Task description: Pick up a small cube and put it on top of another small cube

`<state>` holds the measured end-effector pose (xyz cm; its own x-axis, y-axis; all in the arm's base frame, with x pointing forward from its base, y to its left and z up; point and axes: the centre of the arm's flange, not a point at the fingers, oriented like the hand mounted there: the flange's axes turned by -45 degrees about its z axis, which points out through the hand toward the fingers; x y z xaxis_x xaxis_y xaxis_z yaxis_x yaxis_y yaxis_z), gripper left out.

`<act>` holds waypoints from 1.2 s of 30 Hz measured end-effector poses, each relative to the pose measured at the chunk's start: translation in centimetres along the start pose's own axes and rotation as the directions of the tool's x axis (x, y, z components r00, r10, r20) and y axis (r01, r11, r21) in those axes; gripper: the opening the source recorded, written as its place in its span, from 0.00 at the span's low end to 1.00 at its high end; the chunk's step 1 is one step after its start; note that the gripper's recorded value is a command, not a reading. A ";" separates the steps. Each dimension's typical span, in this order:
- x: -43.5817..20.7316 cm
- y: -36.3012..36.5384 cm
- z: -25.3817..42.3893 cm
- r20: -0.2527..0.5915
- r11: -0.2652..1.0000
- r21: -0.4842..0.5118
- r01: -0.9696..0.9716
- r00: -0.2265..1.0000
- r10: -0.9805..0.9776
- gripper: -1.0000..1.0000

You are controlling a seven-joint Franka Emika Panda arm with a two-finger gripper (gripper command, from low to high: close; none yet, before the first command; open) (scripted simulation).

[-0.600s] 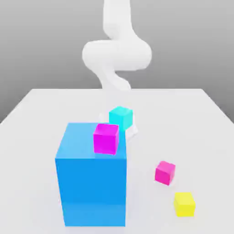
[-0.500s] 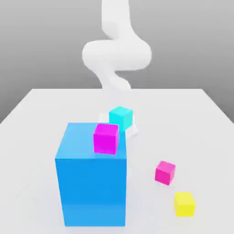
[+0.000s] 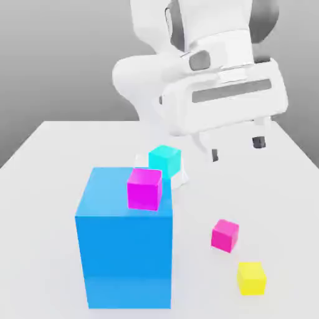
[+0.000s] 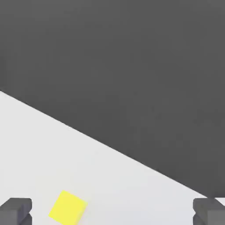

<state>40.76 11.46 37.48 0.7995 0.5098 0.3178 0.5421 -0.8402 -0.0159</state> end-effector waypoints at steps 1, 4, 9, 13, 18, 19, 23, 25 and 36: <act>-0.6 -0.8 1.4 0.023 1.000 0.008 0.029 0.999 -0.029 0.50; -2.7 -3.1 5.4 0.091 0.993 0.034 0.115 0.989 -0.118 0.50; -7.1 -6.6 10.7 0.194 0.963 0.076 0.258 0.944 -0.268 0.50; -11.2 -8.9 13.8 0.266 0.924 0.108 0.368 0.885 -0.383 0.50; -12.5 -9.4 15.4 0.286 0.902 0.119 0.415 0.856 -0.431 0.50; -12.5 -9.4 15.6 0.285 0.902 0.118 0.416 0.856 -0.432 0.50; -12.3 -9.2 16.6 0.279 0.900 0.114 0.420 0.856 -0.435 0.50; -12.4 -9.1 17.1 0.278 0.899 0.113 0.422 0.856 -0.437 0.50; -14.3 -9.3 20.6 0.286 0.900 0.119 0.419 0.854 -0.435 0.50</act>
<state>29.57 15.81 13.58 0.5212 0.8534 0.0075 0.8534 -0.5213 0.0063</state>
